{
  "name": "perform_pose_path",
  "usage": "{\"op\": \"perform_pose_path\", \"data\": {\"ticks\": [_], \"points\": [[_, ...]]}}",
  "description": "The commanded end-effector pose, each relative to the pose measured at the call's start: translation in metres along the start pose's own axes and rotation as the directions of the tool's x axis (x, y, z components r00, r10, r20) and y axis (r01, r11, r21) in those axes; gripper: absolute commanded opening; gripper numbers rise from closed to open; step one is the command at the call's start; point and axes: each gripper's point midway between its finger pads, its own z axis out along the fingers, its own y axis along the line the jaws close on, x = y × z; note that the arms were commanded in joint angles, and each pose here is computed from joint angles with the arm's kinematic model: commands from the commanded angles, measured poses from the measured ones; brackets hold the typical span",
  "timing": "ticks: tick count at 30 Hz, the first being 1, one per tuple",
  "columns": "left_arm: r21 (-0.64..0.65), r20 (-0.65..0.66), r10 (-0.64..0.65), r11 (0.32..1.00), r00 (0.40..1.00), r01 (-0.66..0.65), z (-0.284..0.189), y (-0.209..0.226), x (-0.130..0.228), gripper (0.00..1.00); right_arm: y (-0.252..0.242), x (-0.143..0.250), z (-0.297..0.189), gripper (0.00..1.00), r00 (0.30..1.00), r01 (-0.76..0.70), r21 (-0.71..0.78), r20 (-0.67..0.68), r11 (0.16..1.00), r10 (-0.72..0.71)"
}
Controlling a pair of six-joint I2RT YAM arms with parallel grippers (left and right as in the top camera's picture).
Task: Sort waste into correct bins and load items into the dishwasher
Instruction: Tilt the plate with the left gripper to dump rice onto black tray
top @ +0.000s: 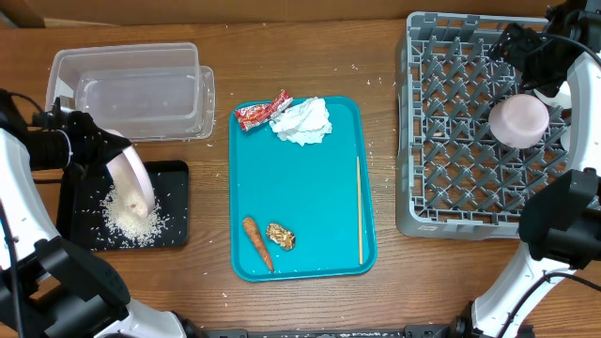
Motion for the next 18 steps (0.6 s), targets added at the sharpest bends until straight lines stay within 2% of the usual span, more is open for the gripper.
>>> {"op": "perform_pose_path", "data": {"ticks": [1, 4, 6, 9, 11, 13, 15, 18], "points": [[0.091, 0.016, 0.074, 0.993, 0.997, -0.075, -0.009, -0.014, 0.002, 0.04, 0.006, -0.013, -0.024, 1.00, 0.998, 0.004, -0.019, 0.062, 1.000, -0.003], [0.061, 0.025, 0.035, 0.998, 0.999, -0.036, -0.009, -0.006, -0.002, 0.04, 0.006, -0.013, -0.024, 1.00, 0.998, 0.004, -0.019, 0.062, 1.000, -0.003], [0.110, 0.007, 0.055, 0.992, 0.998, -0.056, -0.011, -0.012, 0.003, 0.04, 0.006, -0.013, -0.024, 1.00, 0.998, 0.004, -0.019, 0.062, 1.000, -0.003], [0.100, 0.020, 0.066, 0.993, 0.998, -0.068, -0.011, -0.010, 0.000, 0.04, 0.006, -0.013, -0.024, 1.00, 0.998, 0.004, -0.019, 0.062, 1.000, -0.003], [0.138, 0.006, 0.065, 0.988, 0.998, -0.065, -0.013, -0.014, 0.004, 0.04, 0.006, -0.013, -0.024, 1.00, 0.998, 0.004, -0.018, 0.062, 1.000, -0.003], [0.096, 0.044, 0.081, 0.992, 0.996, -0.085, -0.014, -0.006, -0.006, 0.04, 0.006, -0.013, -0.024, 1.00, 0.998, 0.004, -0.019, 0.062, 1.000, -0.003], [0.071, 0.032, 0.011, 0.997, 0.999, -0.014, -0.013, 0.000, -0.006, 0.04, 0.006, -0.013, -0.024, 1.00, 0.998, 0.004, -0.018, 0.062, 1.000, -0.003], [0.133, 0.018, 0.069, 0.989, 0.997, -0.071, -0.014, -0.010, 0.000, 0.04, 0.006, -0.013, -0.024, 1.00, 0.998, 0.004, -0.019, 0.062, 1.000, -0.003]]}}
